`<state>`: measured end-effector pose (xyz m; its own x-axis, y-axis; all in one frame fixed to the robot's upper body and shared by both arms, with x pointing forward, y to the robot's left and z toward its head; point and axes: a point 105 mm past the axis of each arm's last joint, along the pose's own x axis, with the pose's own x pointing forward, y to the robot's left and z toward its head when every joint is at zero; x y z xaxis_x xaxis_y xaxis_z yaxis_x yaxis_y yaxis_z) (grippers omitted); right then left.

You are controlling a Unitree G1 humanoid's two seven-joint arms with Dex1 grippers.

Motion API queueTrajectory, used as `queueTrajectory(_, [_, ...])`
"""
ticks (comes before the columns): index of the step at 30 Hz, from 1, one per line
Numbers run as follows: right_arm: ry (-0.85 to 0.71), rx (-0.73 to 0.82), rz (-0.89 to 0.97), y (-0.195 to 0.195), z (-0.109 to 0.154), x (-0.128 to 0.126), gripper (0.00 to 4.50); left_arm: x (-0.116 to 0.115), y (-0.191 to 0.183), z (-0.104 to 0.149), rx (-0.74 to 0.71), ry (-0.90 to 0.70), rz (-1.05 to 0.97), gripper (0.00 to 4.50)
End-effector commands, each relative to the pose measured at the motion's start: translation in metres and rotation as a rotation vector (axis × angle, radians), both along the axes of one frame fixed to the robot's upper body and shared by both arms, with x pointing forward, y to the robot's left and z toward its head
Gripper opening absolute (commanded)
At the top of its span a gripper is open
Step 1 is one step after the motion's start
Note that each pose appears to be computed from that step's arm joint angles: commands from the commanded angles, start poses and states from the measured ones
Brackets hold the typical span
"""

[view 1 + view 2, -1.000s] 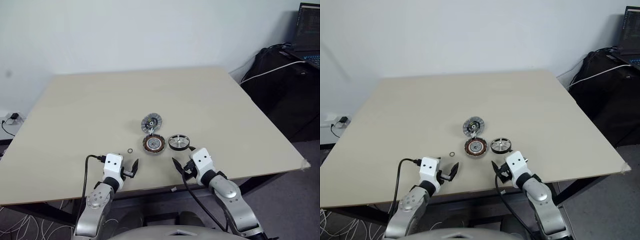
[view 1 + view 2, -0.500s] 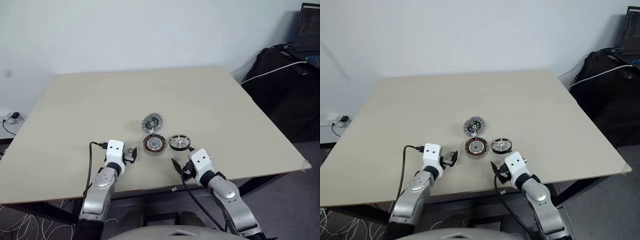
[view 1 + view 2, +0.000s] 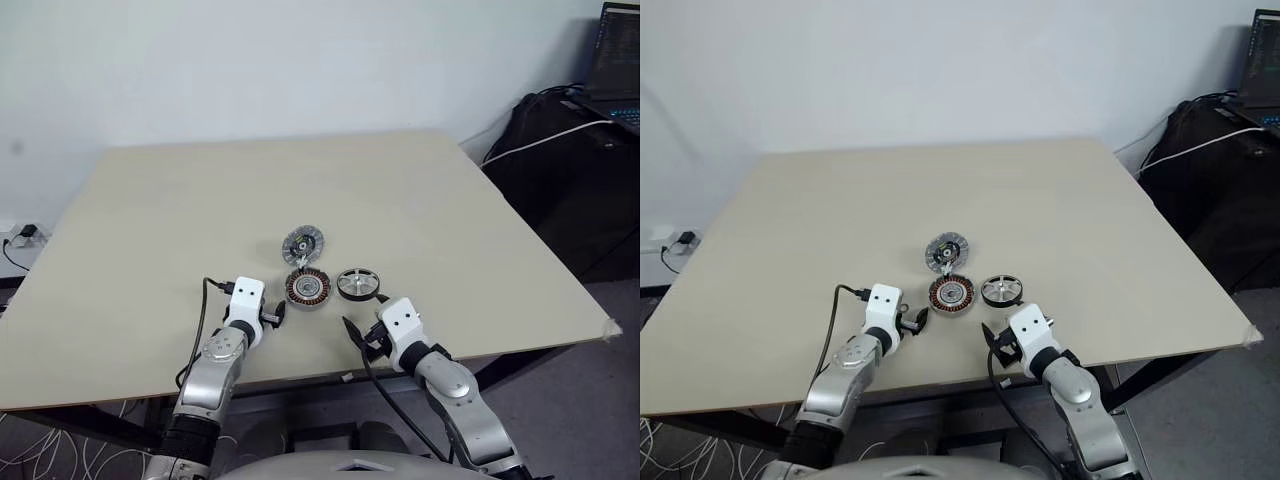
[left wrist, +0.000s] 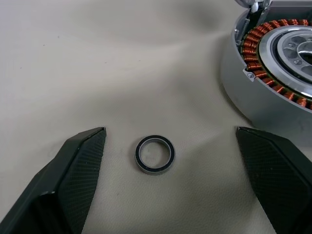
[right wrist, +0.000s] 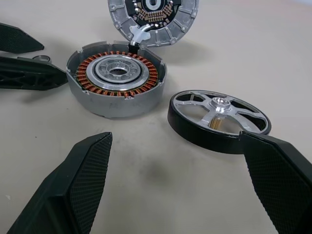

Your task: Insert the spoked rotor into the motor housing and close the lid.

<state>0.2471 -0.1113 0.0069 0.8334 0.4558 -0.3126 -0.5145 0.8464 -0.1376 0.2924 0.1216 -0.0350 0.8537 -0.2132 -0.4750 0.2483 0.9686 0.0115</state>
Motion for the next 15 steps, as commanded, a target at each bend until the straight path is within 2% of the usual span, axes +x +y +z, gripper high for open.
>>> queueTrajectory(1, [-0.066,0.019,-0.002,0.0021,0.0173,0.0056,4.47,0.0038,0.0047,0.0007,-0.015,0.007,0.034,4.50])
queueTrajectory(8, [-0.070,0.020,-0.001,0.0024,0.0190,0.0062,4.47,0.0041,0.0054,-0.0044,-0.022,0.040,0.042,4.50])
queueTrajectory(11, [-0.071,0.020,-0.005,0.0020,0.0194,0.0062,4.50,0.0048,0.0072,-0.0054,0.024,0.046,0.034,3.90])
queueTrajectory(15, [-0.072,0.021,-0.007,0.0019,0.0199,0.0059,4.50,0.0055,0.0085,-0.0047,0.069,0.043,0.020,2.58])
